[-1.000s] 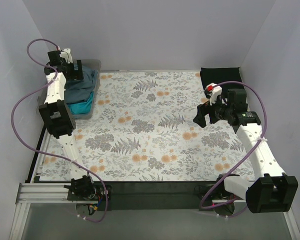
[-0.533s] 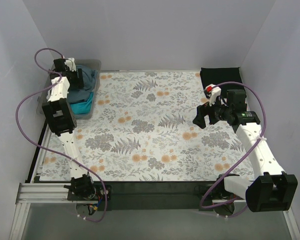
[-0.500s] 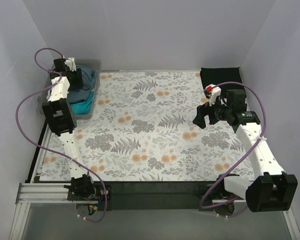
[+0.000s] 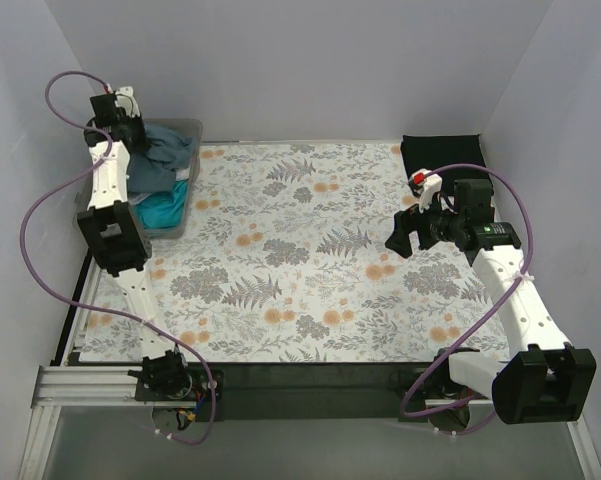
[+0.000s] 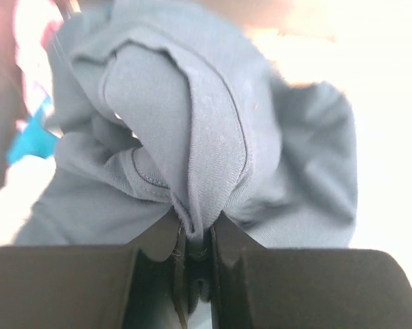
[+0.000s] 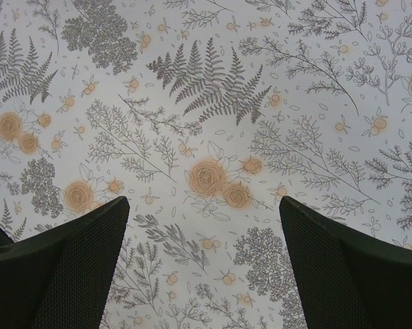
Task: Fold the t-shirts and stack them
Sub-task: Grab the tshirt from the pile, then move the tshirt to the center of the board
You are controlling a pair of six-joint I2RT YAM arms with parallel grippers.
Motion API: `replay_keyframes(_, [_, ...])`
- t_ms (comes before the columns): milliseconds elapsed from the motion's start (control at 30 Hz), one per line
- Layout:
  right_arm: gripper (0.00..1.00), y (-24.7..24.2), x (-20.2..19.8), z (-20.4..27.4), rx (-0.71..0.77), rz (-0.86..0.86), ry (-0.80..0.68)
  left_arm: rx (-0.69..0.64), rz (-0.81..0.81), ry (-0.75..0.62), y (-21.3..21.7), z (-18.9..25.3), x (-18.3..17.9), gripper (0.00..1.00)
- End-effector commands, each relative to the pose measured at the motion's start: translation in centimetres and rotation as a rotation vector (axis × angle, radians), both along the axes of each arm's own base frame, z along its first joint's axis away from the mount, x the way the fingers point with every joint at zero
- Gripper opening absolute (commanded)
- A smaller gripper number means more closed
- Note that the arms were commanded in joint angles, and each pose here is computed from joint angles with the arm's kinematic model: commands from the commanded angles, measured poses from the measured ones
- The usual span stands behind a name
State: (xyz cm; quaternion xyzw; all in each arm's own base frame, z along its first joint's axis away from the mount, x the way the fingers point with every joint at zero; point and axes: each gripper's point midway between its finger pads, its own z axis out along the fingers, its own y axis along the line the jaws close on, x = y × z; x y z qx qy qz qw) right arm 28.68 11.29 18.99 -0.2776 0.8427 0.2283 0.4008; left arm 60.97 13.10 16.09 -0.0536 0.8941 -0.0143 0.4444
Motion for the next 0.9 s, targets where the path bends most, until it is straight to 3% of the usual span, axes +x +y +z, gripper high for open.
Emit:
replay_keyframes(0, [0.97, 0.3, -0.1, 0.2, 0.015, 0.022, -0.001, 0.052, -0.035, -0.428, -1.5, 20.7, -1.8, 0.00])
replay_keyframes(133, [0.96, 0.5, 0.0, 0.3, 0.021, 0.026, 0.002, 0.055, -0.071, -0.546, -3.1, 26.1, -3.3, 0.00])
replay_keyframes(267, [0.96, 0.6, 0.0, 0.4, 0.028, 0.030, 0.006, 0.075, -0.055, -0.594, -3.2, 28.4, -4.0, 0.00])
replay_keyframes(333, [0.96, 0.5, 0.1, 0.5, 0.026, 0.026, 0.002, 0.039, -0.125, -0.609, -4.7, 29.3, -4.7, 0.00])
replay_keyframes(567, [0.97, 0.5, 0.2, 0.8, 0.035, 0.021, 0.002, -0.034, -0.459, -0.757, -19.1, 36.6, -11.1, 0.00])
replay_keyframes(600, [0.97, 0.5, 0.3, 0.9, 0.039, 0.020, 0.003, -0.038, -0.476, -0.767, -20.1, 37.1, -11.7, 0.00])
replay_keyframes(633, [0.97, 0.4, 0.3, 0.9, 0.044, 0.013, 0.009, -0.072, -0.555, -0.774, -24.3, 37.5, -13.0, 0.00])
replay_keyframes(700, [0.97, 0.0, 0.6, 1.4, 0.053, 0.000, 0.004, -0.116, -0.600, -0.782, -26.8, 38.3, -14.8, 0.00])
replay_keyframes(867, [0.97, -1.2, 1.3, 2.2, 0.055, -0.041, -0.005, -0.263, -0.784, -0.650, -33.2, 34.5, -19.2, 0.00])
